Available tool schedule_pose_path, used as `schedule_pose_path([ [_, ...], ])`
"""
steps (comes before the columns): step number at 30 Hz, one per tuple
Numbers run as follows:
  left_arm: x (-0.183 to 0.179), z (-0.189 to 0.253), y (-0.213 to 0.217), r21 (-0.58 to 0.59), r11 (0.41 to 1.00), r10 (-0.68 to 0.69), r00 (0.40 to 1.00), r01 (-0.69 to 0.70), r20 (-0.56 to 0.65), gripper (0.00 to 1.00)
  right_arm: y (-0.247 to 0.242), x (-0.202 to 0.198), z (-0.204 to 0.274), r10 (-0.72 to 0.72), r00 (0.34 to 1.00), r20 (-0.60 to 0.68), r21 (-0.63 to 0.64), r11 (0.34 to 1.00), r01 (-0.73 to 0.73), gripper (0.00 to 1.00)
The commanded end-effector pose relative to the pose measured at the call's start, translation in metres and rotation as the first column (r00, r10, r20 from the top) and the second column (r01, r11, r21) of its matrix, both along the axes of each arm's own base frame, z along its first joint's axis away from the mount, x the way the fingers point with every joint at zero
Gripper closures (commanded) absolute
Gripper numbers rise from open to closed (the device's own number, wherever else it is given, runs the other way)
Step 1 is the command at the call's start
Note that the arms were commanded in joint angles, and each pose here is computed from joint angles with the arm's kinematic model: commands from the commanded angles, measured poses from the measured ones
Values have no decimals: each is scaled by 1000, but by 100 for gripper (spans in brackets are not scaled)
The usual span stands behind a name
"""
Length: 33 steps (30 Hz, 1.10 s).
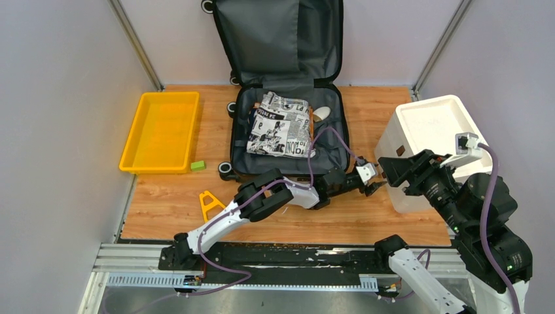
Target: Open, take out, and arrange the luggage
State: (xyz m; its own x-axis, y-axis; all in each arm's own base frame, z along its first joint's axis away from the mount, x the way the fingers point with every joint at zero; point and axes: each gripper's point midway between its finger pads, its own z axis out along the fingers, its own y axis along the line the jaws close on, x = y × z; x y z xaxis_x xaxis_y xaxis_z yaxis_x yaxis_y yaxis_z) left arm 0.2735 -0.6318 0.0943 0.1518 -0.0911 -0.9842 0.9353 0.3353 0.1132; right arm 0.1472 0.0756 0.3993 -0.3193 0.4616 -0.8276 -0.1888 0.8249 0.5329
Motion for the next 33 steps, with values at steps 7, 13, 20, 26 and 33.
schedule_pose_path([
  [7, 27, -6, -13, -77, 997, -16, 1000, 14, -18, 25, 9, -14, 21, 70, 995, 77, 44, 996, -74, 41],
  [13, 36, -16, -24, 4, 999, -39, 994, 40, -98, 24, 5, -22, 19, 65, 993, 102, 47, 996, -70, 41],
  [20, 43, -14, -27, 6, 999, -39, 990, 40, -135, 31, 0, -25, 25, 53, 990, 132, 29, 998, -57, 41],
  [26, 48, -11, -26, 6, 999, -31, 988, 32, -151, 44, 1, -23, 20, 57, 991, 122, 22, 998, -60, 41],
  [33, 46, 7, -18, -67, 997, -42, 991, 33, -127, 76, 4, -20, 12, 66, 992, 103, 22, 997, -69, 41],
])
